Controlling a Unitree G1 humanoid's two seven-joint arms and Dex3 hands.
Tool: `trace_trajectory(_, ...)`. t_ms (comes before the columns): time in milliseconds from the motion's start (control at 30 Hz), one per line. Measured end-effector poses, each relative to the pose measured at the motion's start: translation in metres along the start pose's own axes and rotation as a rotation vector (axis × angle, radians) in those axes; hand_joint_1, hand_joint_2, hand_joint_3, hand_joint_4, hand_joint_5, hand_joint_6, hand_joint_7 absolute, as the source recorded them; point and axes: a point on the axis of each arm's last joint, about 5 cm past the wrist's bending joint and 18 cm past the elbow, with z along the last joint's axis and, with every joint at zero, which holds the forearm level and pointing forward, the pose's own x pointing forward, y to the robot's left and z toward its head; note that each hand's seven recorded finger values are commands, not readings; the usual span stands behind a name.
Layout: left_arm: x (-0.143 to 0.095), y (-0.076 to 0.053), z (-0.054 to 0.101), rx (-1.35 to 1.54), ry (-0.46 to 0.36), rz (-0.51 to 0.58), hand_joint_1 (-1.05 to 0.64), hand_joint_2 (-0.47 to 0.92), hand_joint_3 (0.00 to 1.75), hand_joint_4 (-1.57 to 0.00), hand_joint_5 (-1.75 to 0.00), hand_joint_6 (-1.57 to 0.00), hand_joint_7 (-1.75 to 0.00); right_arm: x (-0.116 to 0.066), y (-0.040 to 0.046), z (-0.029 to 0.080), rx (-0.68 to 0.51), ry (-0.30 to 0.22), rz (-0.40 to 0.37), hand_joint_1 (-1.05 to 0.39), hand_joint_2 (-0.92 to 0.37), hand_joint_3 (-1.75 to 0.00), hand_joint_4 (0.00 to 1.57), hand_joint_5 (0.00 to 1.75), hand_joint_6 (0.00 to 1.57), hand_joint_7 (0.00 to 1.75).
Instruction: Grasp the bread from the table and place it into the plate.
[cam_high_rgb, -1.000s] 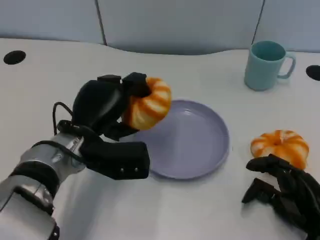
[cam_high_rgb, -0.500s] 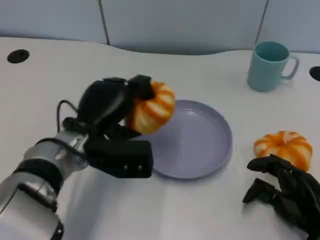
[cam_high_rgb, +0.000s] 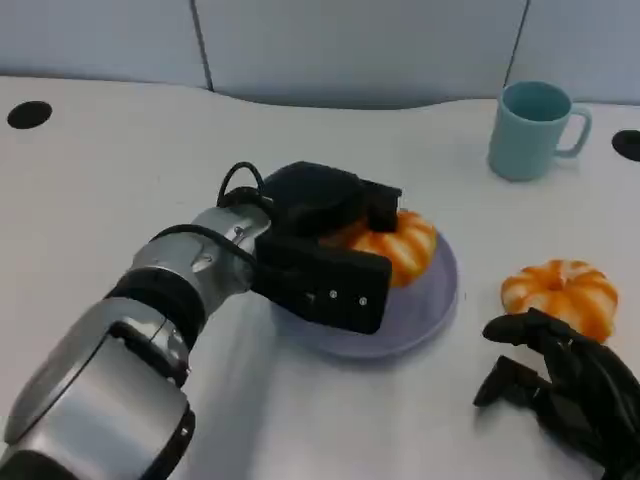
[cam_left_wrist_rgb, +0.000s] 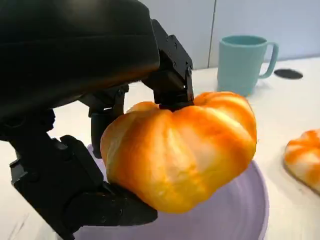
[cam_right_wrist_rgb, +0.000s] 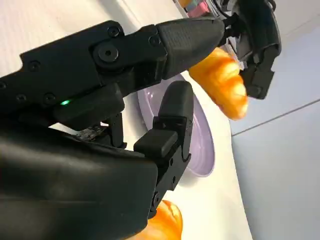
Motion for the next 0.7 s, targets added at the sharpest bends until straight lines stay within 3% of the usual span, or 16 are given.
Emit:
trace_trajectory(267,0.0007,-0.0005,0.0008,0.000,0.005,-0.003,-0.25,0.72,0.57,-0.80,-1.75,-0.79,-1.28,0.0005,0.0008,-0.0001,-0.001,0.001,0.005,-0.45,-0.92,-0.17,0.64,1.45,0.63,1.03)
trace_trajectory(300,0.0008,-0.0005,0.0010,-0.001,0.005,-0.003,-0.30,0.75,0.39,-0.74,-1.67,-0.82,-1.03,0.0005,0.0008,-0.0002,-0.001,0.001,0.005,-0.46,-0.92,-0.17,0.64,1.44,0.63,1.03)
trace_trajectory(333,0.0010,-0.0006,0.0010,0.002,0.010,-0.005,-0.33,0.85,0.22,-0.68,-1.24,-0.79,-0.64,0.0006,0.0009,-0.0002,-0.001,0.002,0.006,-0.46,-0.92,-0.16,0.64,1.44,0.63,1.03)
trace_trajectory(400,0.0012,-0.0018,0.0000,0.039,0.037,-0.020,-0.36,0.91,0.14,-0.65,-0.88,-0.76,-0.32,0.0008,0.0011,-0.0003,-0.001,0.003,0.007,-0.46,-0.92,-0.16,0.64,1.44,0.63,1.03)
trace_trajectory(500,-0.0001,-0.0032,-0.0024,0.087,0.054,-0.026,-0.37,0.92,0.13,-0.64,-0.79,-0.75,-0.23,0.0006,0.0011,-0.0004,0.000,0.002,0.007,-0.46,-0.92,-0.15,0.64,1.43,0.63,1.04)
trace_trajectory(533,-0.0006,-0.0031,-0.0032,0.092,0.057,-0.022,-0.42,0.92,0.14,-0.57,-0.73,-0.69,-0.20,0.0006,0.0011,-0.0004,0.001,0.002,0.007,-0.46,-0.92,-0.15,0.64,1.43,0.63,1.03)
trace_trajectory(600,-0.0008,-0.0033,-0.0036,0.102,0.062,-0.026,-0.59,0.92,0.16,-0.41,-0.45,-0.52,-0.08,0.0006,0.0011,-0.0004,0.002,0.002,0.007,-0.45,-0.92,-0.16,0.64,1.43,0.62,1.03)
trace_trajectory(700,-0.0002,-0.0029,-0.0041,0.131,0.083,-0.043,-0.67,0.92,0.17,-0.32,-0.32,-0.45,-0.03,0.0006,0.0011,-0.0004,0.003,0.002,0.008,-0.45,-0.92,-0.16,0.64,1.43,0.63,1.03)
